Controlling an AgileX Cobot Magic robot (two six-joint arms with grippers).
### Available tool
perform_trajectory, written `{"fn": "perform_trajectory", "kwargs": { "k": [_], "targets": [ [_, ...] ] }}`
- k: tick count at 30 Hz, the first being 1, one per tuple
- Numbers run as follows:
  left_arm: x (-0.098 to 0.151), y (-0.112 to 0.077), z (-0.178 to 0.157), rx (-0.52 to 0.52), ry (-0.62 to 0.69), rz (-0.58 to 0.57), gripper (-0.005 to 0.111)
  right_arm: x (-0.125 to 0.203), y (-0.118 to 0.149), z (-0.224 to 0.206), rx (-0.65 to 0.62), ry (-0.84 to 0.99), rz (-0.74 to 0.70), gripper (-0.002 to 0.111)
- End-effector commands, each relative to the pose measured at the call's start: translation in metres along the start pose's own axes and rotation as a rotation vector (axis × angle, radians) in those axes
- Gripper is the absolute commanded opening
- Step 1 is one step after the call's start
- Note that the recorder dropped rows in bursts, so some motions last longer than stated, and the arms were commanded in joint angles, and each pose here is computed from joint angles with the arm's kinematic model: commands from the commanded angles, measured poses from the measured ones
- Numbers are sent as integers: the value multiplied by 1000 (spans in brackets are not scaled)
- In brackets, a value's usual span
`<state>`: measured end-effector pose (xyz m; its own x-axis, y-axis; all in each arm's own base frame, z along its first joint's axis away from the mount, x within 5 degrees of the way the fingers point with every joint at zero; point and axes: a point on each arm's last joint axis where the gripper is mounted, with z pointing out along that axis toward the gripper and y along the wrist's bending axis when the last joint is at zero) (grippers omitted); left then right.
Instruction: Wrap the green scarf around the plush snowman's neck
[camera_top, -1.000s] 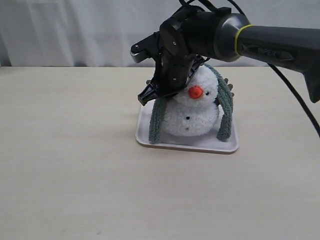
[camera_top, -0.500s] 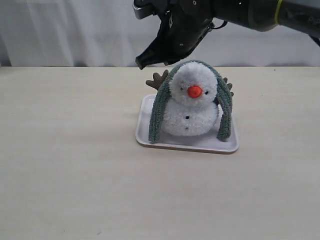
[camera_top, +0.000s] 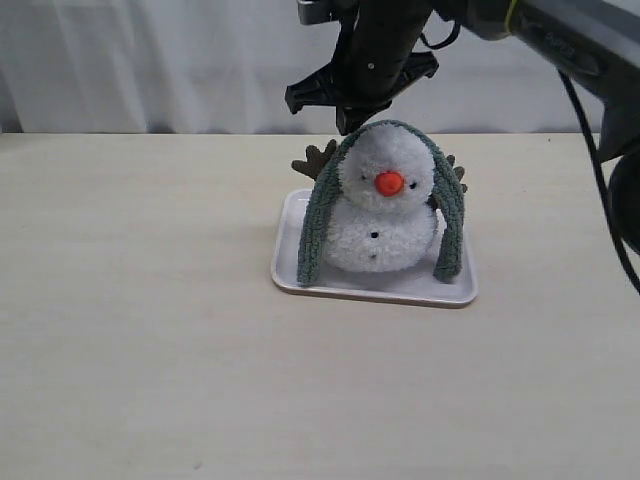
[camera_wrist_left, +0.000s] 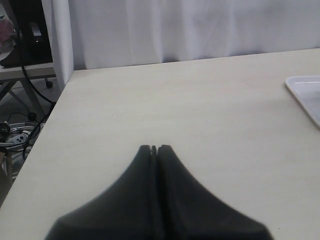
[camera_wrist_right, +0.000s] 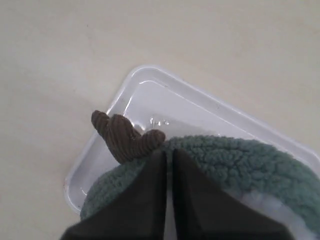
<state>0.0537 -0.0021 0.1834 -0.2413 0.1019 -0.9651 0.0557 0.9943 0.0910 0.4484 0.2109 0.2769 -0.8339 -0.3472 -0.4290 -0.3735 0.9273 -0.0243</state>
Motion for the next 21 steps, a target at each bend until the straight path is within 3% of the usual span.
{"fn": "perform_trajectory", "kwargs": {
  "k": [1, 21],
  "targets": [
    [-1, 0, 0, 3, -12, -5, 0, 3, 3, 19, -5, 45, -18, 4],
    [-1, 0, 0, 3, -12, -5, 0, 10, 7, 49, -14, 105, -39, 4]
  ]
}}
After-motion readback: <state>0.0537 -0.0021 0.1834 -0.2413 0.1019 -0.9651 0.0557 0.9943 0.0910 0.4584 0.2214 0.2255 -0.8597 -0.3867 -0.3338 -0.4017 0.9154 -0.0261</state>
